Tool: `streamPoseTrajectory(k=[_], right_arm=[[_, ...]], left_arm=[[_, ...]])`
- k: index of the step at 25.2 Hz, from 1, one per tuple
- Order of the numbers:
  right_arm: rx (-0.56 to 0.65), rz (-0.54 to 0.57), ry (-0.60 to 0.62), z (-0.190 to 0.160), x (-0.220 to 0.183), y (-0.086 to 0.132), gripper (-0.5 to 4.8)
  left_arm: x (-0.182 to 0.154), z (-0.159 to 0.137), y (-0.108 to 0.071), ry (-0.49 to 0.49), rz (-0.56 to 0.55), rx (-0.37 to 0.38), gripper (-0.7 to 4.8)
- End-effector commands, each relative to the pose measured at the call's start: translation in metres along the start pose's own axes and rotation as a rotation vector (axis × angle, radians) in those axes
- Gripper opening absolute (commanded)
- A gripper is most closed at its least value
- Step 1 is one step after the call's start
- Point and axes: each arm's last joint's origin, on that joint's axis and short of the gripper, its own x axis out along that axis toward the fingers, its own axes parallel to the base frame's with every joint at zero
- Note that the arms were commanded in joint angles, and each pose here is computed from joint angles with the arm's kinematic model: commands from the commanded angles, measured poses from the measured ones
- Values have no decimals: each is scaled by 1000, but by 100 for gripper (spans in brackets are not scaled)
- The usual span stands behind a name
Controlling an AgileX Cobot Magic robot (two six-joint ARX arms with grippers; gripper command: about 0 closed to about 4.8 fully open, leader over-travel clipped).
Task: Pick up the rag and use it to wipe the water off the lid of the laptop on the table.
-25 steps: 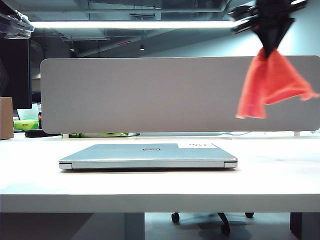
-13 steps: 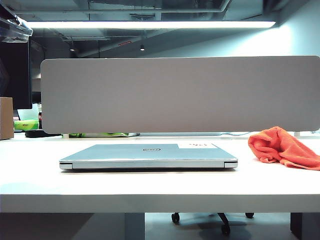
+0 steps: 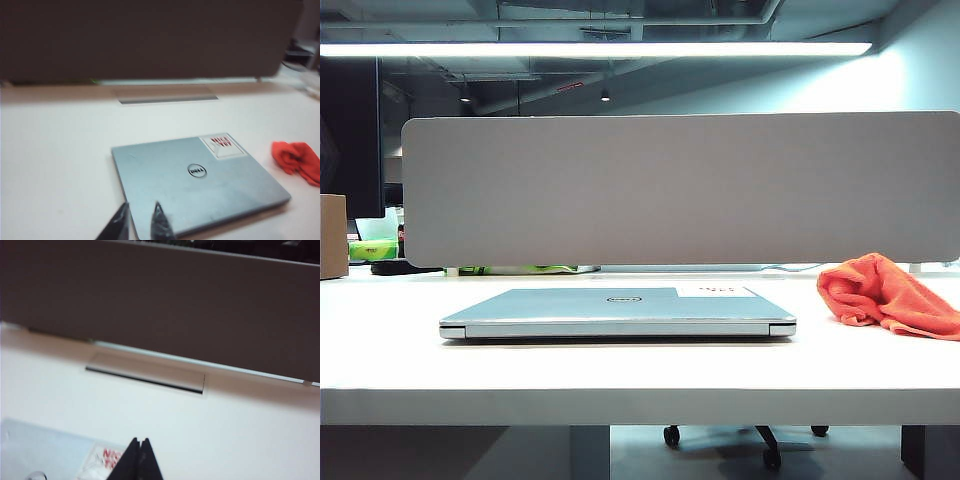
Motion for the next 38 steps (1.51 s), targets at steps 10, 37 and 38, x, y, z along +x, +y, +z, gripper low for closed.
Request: streamPoseTrajectory(k=[10,37,38], right_arm=[[267,-64,-279,-20,-82,-5,-9],[244,-163,-45,-97,-228,-12,-9],[243,-164,-36,-100,-230,-12,-9]], left_arm=[[-20,-51,4,-88,262,15,59],[7,-112,24,-43,359,-20,58],[7,-115,25,-35,360,-22,58]])
